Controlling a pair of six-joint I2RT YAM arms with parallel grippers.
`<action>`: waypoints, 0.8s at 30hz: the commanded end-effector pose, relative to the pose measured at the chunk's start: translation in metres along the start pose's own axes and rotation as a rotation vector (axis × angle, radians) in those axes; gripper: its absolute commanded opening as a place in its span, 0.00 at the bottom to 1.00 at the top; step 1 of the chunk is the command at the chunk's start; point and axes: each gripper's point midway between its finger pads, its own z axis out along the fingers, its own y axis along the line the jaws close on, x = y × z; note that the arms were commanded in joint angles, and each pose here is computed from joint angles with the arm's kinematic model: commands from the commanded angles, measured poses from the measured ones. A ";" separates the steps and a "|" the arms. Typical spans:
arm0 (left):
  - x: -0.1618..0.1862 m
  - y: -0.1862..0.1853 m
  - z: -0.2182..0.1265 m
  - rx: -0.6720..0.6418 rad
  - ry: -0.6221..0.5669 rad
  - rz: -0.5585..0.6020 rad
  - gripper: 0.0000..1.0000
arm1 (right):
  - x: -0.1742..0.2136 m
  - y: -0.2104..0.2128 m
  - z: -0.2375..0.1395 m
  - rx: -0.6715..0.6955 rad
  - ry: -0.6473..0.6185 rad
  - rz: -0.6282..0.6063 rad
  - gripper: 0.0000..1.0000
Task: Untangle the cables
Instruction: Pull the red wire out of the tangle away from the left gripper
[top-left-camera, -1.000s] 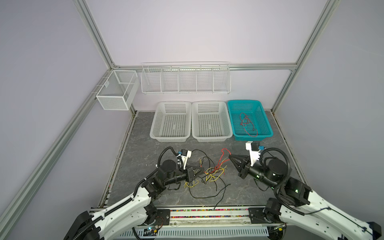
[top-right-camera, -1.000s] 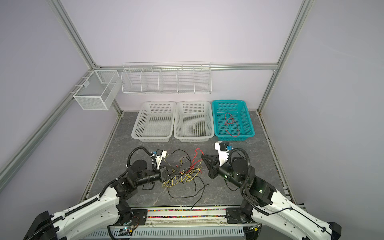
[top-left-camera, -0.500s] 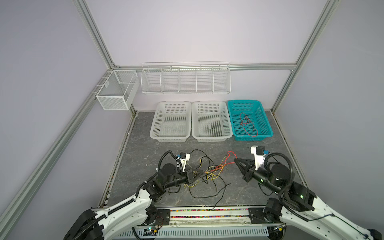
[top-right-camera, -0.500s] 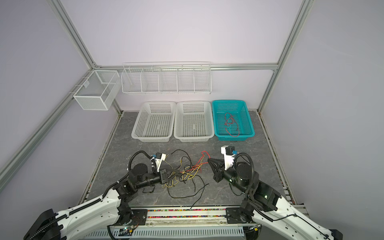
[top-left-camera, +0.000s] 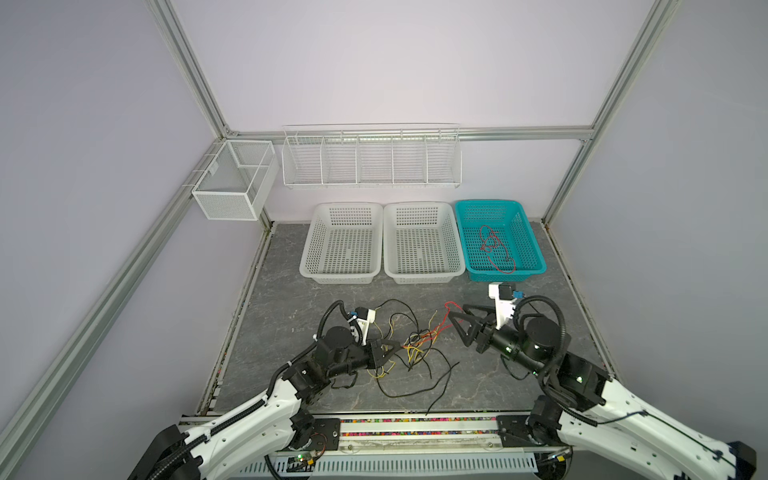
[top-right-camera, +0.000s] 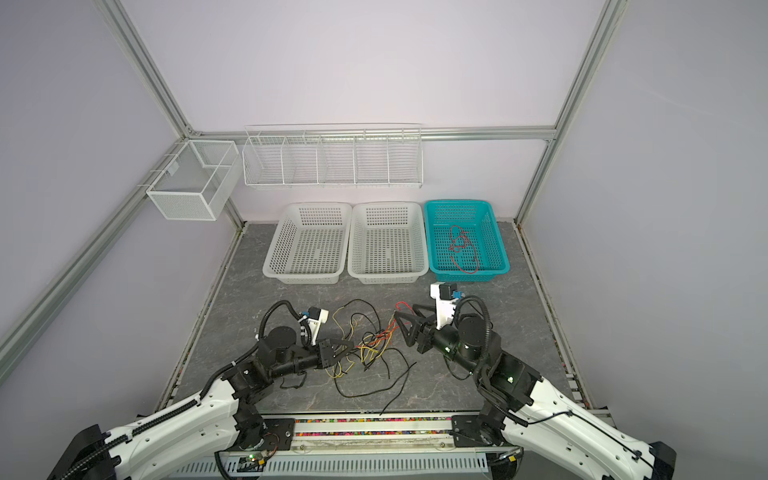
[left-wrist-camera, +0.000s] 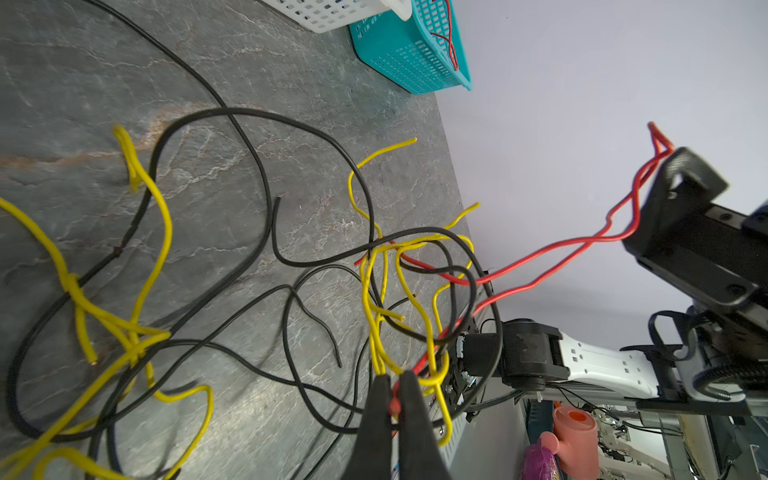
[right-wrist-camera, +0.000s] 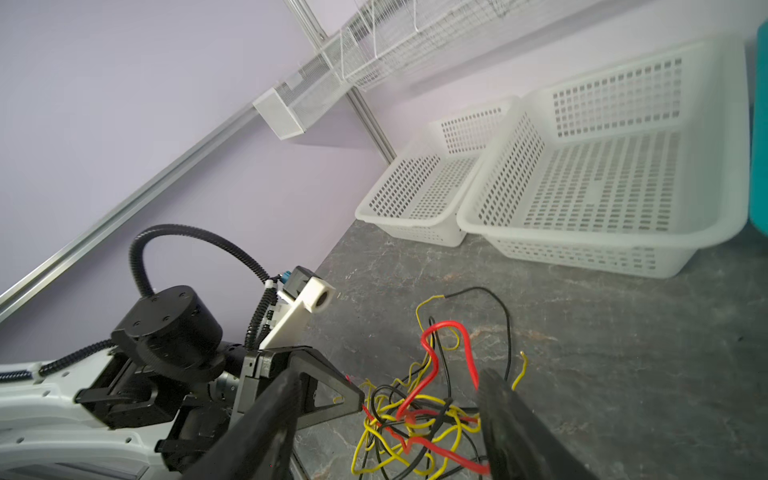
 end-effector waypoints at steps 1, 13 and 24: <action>-0.014 -0.015 -0.006 0.027 -0.050 0.028 0.00 | 0.014 -0.013 0.011 0.045 0.022 0.043 0.77; -0.021 -0.017 -0.015 0.010 -0.093 0.049 0.00 | 0.021 -0.040 0.010 0.194 0.016 0.032 0.81; -0.024 -0.017 -0.010 0.000 -0.091 0.058 0.00 | 0.043 -0.028 0.010 0.003 -0.016 0.145 0.85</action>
